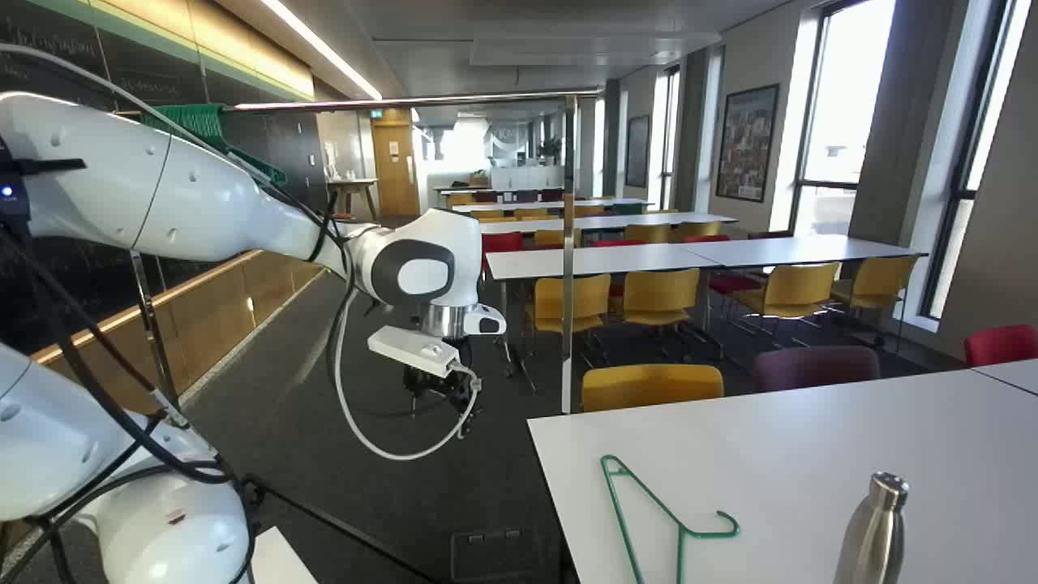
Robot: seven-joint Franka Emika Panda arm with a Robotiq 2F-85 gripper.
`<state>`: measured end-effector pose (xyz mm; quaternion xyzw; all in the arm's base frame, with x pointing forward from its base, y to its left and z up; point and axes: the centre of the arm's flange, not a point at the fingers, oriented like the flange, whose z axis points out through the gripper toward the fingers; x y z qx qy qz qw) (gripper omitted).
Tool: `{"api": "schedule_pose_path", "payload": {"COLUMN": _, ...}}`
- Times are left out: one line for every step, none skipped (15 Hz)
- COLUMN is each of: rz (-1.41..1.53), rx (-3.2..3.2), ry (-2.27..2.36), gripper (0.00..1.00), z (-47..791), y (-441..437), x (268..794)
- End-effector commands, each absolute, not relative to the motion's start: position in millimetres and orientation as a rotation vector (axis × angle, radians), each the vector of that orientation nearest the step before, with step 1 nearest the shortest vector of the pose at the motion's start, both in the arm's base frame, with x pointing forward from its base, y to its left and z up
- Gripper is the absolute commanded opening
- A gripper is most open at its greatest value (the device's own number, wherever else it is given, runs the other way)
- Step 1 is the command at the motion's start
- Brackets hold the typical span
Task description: Put the hanger on the metal rod
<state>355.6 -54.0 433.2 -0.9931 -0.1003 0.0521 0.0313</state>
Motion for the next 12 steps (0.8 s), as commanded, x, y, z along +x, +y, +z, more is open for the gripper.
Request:
{"api": "schedule_pose_path", "payload": {"rz": 0.161, "rx": -3.059, "ry": -0.309, "gripper": 1.00, "z": 433.1, "y": -54.0, "x": 355.7}}
{"api": "schedule_pose_path", "payload": {"rz": 0.161, "rx": -3.059, "ry": -0.309, "gripper": 1.00, "z": 433.1, "y": -53.9, "x": 355.7}}
{"api": "schedule_pose_path", "payload": {"rz": 0.154, "rx": -3.091, "ry": -0.246, "gripper": 1.00, "z": 429.3, "y": -53.2, "x": 361.0}}
{"api": "schedule_pose_path", "payload": {"rz": 0.139, "rx": -3.113, "ry": -0.161, "gripper": 1.00, "z": 425.3, "y": -53.0, "x": 367.8}}
{"api": "schedule_pose_path", "payload": {"rz": 0.102, "rx": -3.136, "ry": -0.082, "gripper": 1.00, "z": 422.4, "y": -53.4, "x": 373.3}}
{"api": "schedule_pose_path", "payload": {"rz": 0.053, "rx": -3.161, "ry": 0.011, "gripper": 1.00, "z": 418.3, "y": -53.2, "x": 381.7}}
{"api": "schedule_pose_path", "payload": {"rz": 0.003, "rx": -3.173, "ry": 0.082, "gripper": 1.00, "z": 413.3, "y": -55.2, "x": 390.7}}
{"api": "schedule_pose_path", "payload": {"rz": -0.045, "rx": -3.183, "ry": 0.159, "gripper": 1.00, "z": 409.5, "y": -56.3, "x": 398.4}}
{"api": "schedule_pose_path", "payload": {"rz": -0.094, "rx": -3.194, "ry": 0.232, "gripper": 1.00, "z": 403.5, "y": -59.0, "x": 408.0}}
{"api": "schedule_pose_path", "payload": {"rz": -0.142, "rx": -3.199, "ry": 0.305, "gripper": 1.00, "z": 397.7, "y": -62.6, "x": 417.3}}
{"api": "schedule_pose_path", "payload": {"rz": -0.189, "rx": -3.201, "ry": 0.381, "gripper": 1.00, "z": 391.4, "y": -67.3, "x": 425.8}}
{"api": "schedule_pose_path", "payload": {"rz": -0.216, "rx": -3.193, "ry": 0.469, "gripper": 1.00, "z": 382.6, "y": -73.1, "x": 435.1}}
